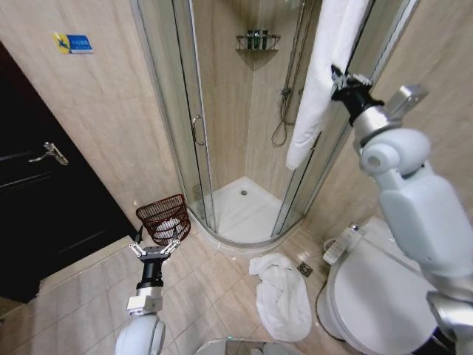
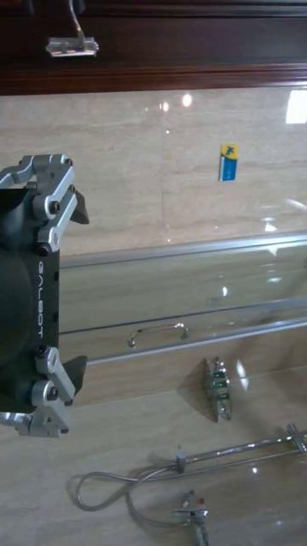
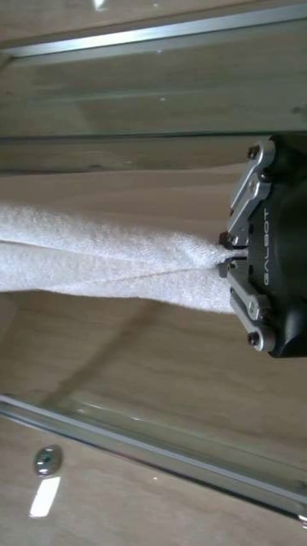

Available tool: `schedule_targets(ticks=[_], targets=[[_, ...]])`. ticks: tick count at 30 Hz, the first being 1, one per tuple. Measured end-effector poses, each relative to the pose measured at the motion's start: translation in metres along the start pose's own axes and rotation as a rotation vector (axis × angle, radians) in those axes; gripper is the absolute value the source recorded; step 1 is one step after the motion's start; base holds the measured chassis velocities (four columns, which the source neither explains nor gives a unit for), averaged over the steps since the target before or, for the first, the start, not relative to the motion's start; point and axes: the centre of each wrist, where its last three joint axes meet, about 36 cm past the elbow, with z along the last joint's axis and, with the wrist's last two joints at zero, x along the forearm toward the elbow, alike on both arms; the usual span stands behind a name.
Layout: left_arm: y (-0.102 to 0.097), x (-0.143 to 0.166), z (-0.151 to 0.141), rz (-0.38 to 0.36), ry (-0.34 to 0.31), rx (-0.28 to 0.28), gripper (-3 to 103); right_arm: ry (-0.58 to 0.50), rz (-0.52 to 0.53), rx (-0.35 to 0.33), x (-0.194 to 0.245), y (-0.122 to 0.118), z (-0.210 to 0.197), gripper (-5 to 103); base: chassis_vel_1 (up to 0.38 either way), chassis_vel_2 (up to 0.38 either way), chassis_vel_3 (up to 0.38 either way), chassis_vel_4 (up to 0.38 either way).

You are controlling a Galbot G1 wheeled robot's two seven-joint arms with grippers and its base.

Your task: Discard the used towel into the hamper.

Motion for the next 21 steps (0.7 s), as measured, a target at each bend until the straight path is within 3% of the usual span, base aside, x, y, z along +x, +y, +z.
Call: schedule_targets(ticks=[21], targets=[[-0.006, 0.012, 0.001, 0.02, 0.011, -0.03, 100, 0.056, 0.024, -0.059, 0.063, 0.0, 0.049, 3, 0.0, 0.0, 0.0, 0.0]])
